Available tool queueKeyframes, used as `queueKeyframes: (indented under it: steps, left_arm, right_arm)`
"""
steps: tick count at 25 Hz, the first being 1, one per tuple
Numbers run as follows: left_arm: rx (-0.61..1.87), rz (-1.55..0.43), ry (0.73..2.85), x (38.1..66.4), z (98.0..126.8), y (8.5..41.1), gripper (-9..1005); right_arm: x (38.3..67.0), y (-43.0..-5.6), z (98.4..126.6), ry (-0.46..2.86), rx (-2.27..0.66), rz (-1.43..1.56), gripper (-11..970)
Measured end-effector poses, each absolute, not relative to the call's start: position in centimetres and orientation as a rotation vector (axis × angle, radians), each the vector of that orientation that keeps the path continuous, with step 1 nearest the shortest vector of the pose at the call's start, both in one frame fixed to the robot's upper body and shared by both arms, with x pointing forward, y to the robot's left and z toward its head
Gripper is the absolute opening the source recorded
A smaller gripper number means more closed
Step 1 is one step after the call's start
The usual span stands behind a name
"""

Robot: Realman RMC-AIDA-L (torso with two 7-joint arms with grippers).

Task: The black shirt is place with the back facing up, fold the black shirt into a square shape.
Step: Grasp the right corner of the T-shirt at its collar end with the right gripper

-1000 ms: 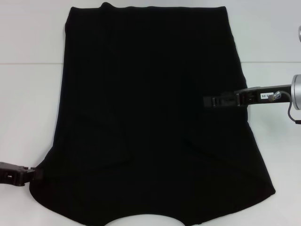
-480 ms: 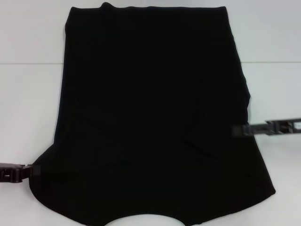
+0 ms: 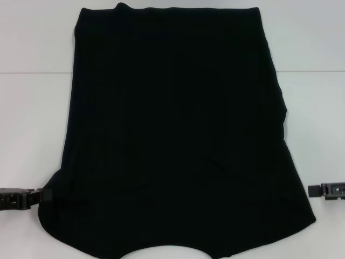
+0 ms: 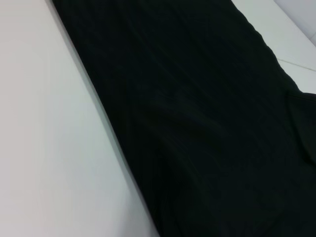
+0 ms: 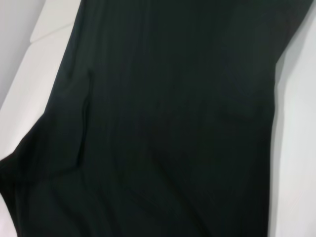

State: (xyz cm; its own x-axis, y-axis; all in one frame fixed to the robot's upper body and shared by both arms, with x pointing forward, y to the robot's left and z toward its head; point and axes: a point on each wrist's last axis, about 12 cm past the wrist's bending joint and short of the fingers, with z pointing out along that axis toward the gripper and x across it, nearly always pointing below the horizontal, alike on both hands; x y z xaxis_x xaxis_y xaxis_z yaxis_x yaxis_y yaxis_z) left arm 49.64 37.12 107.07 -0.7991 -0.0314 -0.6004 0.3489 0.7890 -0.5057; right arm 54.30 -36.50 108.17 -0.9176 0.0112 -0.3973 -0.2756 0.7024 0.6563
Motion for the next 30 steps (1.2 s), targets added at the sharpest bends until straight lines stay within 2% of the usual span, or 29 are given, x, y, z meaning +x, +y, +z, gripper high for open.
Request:
queueKeyframes:
  steps: [20, 30]
  left_arm:
    - [0.248, -0.821, 2.364, 49.8, 107.1, 37.2, 29]
    - [0.243, -0.811, 2.364, 49.9, 107.0, 37.2, 30]
  right_arm:
    - [54.3, -33.4, 106.9, 2.626, -0.301, 1.096, 897]
    - [54.3, -33.4, 107.0, 2.63, -0.285, 1.108, 866]
